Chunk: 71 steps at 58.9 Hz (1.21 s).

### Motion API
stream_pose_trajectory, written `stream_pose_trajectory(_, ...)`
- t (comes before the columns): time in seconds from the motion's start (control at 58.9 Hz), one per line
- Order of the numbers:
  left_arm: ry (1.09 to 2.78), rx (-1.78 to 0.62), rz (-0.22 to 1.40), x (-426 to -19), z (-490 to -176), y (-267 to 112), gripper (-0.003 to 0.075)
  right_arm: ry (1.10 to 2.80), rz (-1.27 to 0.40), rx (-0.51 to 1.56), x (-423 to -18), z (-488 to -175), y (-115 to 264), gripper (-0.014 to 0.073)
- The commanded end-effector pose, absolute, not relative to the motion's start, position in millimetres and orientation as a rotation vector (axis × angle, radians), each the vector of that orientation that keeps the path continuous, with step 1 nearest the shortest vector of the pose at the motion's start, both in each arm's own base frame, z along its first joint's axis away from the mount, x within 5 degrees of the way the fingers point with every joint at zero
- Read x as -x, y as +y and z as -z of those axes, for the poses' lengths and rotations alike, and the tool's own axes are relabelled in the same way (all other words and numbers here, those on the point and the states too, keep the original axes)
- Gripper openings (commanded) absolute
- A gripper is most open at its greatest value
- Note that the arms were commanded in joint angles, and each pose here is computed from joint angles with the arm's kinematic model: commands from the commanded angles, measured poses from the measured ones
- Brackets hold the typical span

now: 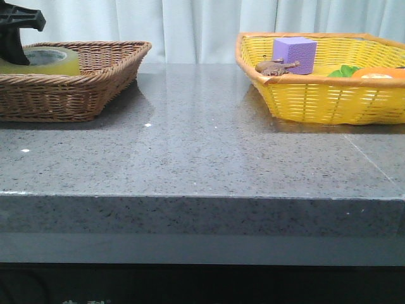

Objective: Transfer tape with both arms

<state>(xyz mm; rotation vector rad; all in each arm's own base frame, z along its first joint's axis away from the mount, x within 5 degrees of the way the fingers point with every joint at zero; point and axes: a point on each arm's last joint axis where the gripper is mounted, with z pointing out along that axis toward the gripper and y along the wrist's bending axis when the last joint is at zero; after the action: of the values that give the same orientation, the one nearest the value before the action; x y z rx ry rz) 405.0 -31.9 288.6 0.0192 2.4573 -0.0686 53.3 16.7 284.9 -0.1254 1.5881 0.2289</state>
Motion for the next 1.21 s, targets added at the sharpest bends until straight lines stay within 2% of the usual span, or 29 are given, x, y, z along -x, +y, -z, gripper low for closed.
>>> stream_pose_trajectory(0.0,2.285,-0.011,0.112,-402,-329,-38,0.0235,1.503,-0.210,0.092,-53,-300,14,-0.0079)
stream_pose_trajectory(0.204,2.253,-0.008,0.107,-395,-343,-35,0.0470,1.504,-0.210,0.092,-53,-300,14,-0.0079)
stream_pose_trajectory(0.374,2.163,-0.011,0.108,-371,-378,-32,0.0472,1.504,-0.210,0.092,-53,-300,14,-0.0079)
stream_pose_trajectory(0.526,2.079,-0.021,0.111,-336,-397,-31,0.0470,1.504,-0.210,0.092,-53,-300,14,-0.0079)
stream_pose_trajectory(0.594,2.050,-0.019,0.115,-318,-398,-29,0.0442,1.504,-0.210,0.092,-53,-300,14,-0.0079)
stream_pose_trajectory(0.662,2.018,-0.018,0.116,-295,-395,-27,0.0378,1.504,-0.210,0.092,-53,-300,14,-0.0079)
stream_pose_trajectory(0.764,1.985,-0.016,0.117,-262,-384,-24,0.0262,1.502,-0.210,0.091,-53,-300,14,-0.0079)
stream_pose_trajectory(0.849,1.923,-0.015,0.119,-230,-381,-21,0.0137,1.497,-0.209,0.089,-53,-300,14,-0.0079)
stream_pose_trajectory(0.985,1.861,-0.014,0.122,-191,-371,-17,-0.0011,1.496,-0.208,0.089,-53,-301,13,-0.0079)
stream_pose_trajectory(1.189,1.805,-0.014,0.125,-139,-349,-13,-0.0020,1.497,-0.209,0.089,-53,-300,14,-0.0079)
